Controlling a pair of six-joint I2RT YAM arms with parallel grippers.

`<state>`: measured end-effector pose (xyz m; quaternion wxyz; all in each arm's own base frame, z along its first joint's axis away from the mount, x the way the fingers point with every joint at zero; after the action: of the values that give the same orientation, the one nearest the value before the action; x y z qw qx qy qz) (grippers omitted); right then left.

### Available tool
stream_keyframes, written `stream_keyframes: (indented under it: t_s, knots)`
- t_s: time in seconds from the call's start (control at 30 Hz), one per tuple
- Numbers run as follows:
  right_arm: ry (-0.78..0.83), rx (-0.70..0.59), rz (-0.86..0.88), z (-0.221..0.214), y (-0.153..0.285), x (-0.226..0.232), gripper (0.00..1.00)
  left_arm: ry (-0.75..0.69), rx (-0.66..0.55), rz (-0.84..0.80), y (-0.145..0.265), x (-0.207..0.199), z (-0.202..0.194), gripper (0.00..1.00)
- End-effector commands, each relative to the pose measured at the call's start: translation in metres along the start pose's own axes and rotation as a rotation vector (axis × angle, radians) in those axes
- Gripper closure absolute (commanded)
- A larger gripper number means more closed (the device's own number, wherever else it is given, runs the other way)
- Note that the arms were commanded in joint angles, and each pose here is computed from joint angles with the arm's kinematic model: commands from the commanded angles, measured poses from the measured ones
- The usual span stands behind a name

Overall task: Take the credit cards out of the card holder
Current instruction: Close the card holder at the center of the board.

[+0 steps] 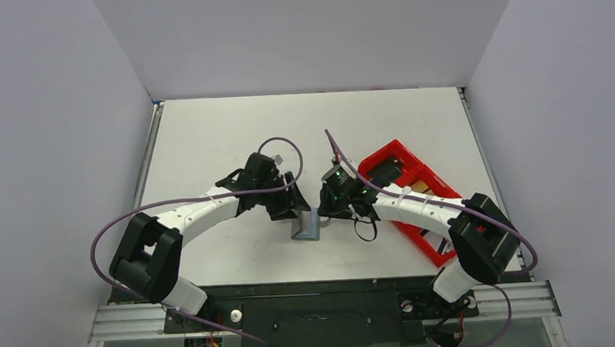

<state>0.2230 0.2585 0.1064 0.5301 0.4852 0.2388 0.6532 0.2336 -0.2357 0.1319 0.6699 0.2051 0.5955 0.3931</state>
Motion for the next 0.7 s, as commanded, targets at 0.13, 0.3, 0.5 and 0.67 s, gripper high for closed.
stream_keyframes:
  t_s: [0.13,0.3,0.5,0.67]
  knots:
    - [-0.007,-0.122,-0.046,0.019,0.038,-0.01,0.68,-0.014,-0.05,-0.027,-0.003,-0.023,0.013,0.45]
    - [-0.012,-0.107,-0.065,0.009,0.034,-0.023,0.68,-0.025,-0.033,-0.028,-0.012,-0.028,0.009,0.36]
    - [-0.032,-0.091,-0.048,0.002,0.026,-0.026,0.69,0.0,-0.014,-0.014,-0.029,-0.024,0.005,0.34]
    - [-0.044,-0.074,-0.036,-0.004,0.016,-0.028,0.71,0.042,-0.006,0.009,-0.045,-0.013,0.003,0.34]
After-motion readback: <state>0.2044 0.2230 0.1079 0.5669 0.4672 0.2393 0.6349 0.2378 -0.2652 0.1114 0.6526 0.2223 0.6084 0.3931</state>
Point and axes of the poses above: each gripper's point midway between its finger pads, its own y axis back along the fingers, its own x axis along the line the jaws close on, z = x × y, the point moved 6 cm from there along y, back along the fingers, and after that the axes turned 3 degrees about -y, right-handed, at the moved point
